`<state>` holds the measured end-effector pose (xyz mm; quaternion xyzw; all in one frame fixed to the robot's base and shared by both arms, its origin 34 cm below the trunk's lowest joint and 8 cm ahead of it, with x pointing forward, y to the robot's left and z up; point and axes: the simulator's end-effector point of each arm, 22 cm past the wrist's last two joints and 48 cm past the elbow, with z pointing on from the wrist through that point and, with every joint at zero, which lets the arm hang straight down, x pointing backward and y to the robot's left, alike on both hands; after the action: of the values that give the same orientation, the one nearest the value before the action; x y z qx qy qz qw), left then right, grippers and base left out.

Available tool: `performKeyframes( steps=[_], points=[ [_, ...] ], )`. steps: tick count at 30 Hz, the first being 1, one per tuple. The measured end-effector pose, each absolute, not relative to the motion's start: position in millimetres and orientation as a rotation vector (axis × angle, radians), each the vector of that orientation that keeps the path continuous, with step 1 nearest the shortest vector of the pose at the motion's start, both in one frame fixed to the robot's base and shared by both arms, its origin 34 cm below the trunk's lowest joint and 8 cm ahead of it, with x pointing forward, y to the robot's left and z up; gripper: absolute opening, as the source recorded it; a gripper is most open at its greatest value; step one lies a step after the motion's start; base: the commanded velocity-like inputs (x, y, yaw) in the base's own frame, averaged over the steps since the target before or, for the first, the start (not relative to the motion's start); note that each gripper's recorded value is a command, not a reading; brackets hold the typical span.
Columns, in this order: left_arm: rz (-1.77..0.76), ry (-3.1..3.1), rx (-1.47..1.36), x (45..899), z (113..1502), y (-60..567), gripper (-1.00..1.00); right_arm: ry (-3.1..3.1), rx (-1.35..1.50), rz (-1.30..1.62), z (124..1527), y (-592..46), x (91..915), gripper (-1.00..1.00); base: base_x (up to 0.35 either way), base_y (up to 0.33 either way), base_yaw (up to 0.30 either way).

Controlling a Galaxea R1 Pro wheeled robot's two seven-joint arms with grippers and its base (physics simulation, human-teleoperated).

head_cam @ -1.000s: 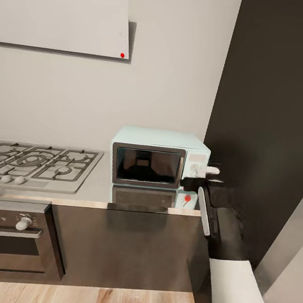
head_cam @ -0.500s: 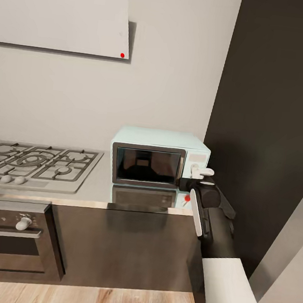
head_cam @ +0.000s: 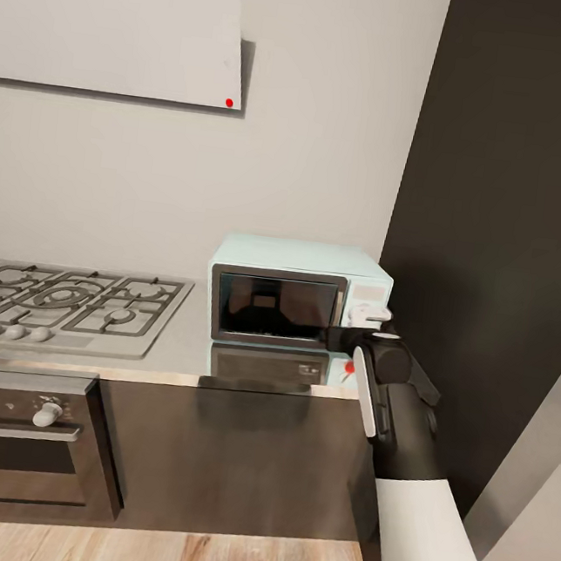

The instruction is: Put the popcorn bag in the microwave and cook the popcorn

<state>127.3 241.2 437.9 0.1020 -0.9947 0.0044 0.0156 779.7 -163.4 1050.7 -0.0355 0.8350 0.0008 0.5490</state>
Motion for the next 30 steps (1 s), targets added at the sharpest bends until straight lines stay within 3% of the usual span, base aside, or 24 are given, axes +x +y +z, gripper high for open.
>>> performKeyframes(
  steps=[30],
  points=[
    [0.016,-3.093,0.317,127.0,437.9,240.3,1.00,1.829,-0.048,0.002,1080.0,-171.1,792.2,1.00,0.006,0.027,0.000]
  ],
)
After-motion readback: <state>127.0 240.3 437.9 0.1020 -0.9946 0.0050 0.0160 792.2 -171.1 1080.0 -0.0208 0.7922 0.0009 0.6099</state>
